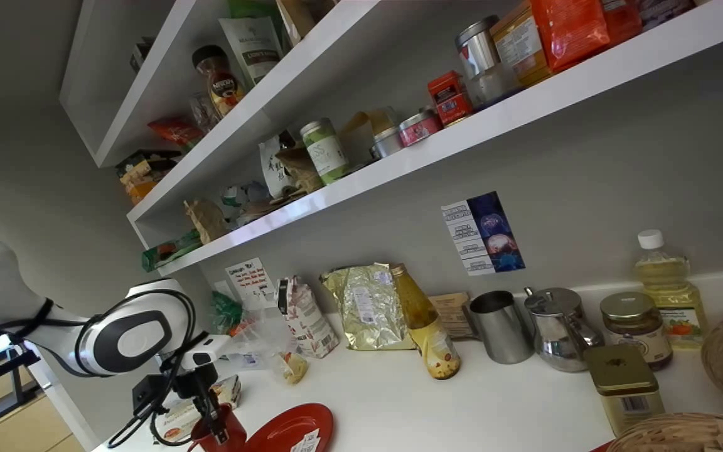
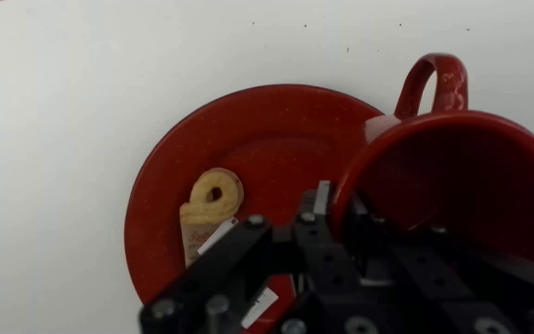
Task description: Put the red mug on the red plate.
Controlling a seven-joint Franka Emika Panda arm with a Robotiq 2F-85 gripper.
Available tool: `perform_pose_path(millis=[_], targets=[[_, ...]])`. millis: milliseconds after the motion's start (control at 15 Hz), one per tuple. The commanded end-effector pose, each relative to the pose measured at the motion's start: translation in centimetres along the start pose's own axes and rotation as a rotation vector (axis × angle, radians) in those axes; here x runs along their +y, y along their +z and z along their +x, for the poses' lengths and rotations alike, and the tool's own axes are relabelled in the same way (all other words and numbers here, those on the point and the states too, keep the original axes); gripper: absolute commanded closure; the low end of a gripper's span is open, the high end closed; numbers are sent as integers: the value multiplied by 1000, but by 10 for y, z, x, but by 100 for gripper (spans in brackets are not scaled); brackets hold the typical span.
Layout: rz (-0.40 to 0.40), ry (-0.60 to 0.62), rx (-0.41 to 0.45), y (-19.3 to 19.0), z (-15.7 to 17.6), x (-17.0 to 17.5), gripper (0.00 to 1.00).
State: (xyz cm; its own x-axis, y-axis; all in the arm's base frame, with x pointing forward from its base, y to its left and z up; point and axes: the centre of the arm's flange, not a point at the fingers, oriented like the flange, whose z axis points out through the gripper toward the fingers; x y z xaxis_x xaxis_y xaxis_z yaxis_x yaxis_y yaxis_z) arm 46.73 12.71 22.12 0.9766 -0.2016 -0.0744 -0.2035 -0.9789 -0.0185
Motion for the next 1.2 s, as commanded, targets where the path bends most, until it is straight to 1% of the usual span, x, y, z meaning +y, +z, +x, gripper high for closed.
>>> perform_pose_path(millis=[0,267,1133], targets=[[-20,12,-22,17,-2,5,98],[-29,24,-40,28,4,8,98],[-34,51,-62,57,40,8,98]])
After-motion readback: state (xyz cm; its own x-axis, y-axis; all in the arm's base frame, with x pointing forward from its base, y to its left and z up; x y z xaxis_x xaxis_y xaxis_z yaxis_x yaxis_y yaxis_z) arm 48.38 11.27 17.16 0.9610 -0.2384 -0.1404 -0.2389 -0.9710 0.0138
